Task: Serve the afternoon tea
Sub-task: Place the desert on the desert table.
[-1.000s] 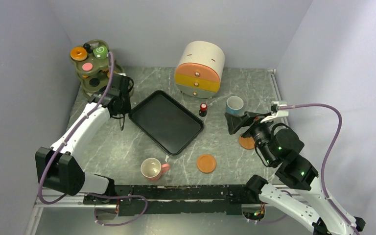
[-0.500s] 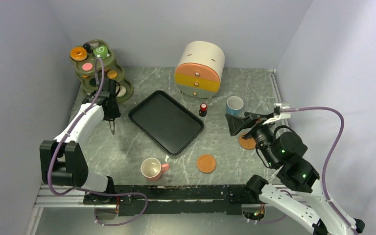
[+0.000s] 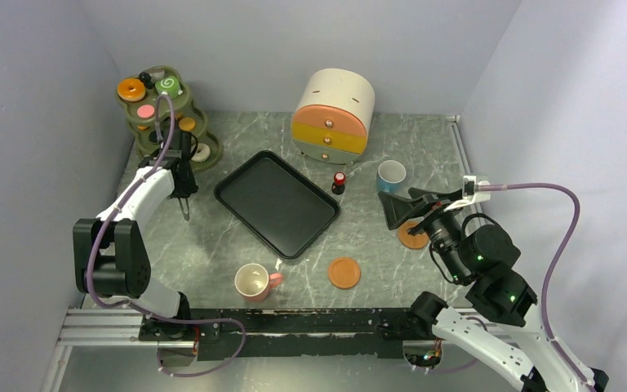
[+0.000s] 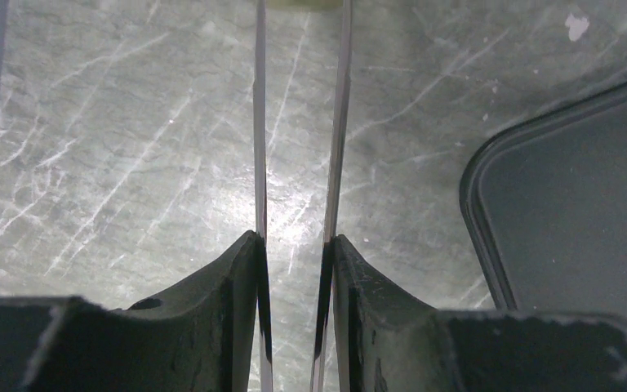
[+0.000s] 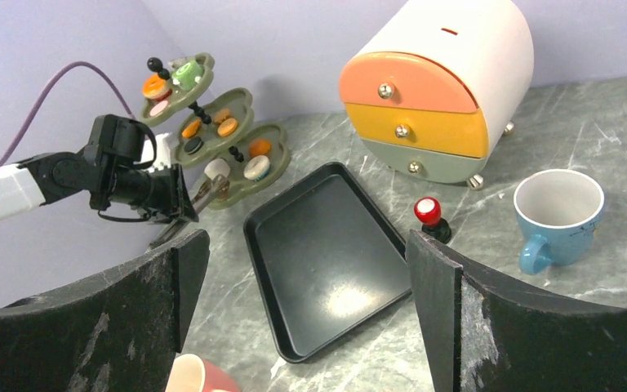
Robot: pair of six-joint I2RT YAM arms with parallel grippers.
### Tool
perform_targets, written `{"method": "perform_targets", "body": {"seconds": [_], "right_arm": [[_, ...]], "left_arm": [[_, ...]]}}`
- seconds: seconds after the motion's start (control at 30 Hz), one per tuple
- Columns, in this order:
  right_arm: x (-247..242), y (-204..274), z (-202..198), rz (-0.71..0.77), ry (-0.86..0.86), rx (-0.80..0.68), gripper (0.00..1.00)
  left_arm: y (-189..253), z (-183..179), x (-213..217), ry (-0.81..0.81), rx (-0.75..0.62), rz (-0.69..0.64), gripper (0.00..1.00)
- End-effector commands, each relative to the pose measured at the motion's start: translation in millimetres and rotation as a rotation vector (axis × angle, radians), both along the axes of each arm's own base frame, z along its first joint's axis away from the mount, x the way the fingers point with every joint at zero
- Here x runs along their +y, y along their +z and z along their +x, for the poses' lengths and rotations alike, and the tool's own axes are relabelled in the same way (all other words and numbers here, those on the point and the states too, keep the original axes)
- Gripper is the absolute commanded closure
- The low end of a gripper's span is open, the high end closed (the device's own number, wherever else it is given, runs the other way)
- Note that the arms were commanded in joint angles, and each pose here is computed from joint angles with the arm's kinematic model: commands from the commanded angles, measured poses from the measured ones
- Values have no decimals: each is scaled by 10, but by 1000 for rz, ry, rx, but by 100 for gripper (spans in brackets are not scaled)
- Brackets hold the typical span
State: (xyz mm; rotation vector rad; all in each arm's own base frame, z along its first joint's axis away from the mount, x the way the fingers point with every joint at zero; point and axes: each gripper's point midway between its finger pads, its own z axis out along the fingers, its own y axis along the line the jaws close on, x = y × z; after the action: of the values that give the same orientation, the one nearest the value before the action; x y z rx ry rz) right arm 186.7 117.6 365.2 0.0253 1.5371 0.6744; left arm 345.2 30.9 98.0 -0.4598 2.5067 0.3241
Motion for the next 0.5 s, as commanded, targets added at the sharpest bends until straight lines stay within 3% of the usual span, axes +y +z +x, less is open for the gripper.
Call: {"method": "perform_targets", "body": {"seconds": [0.0, 0.47], "right_arm": [[-21, 88, -17, 18, 0, -20, 6], [-100, 100, -42, 34, -24, -16, 6]], "left_arm": [[232, 256, 169, 49, -110, 37, 65], [21, 422, 362, 100, -120, -4, 63]]}}
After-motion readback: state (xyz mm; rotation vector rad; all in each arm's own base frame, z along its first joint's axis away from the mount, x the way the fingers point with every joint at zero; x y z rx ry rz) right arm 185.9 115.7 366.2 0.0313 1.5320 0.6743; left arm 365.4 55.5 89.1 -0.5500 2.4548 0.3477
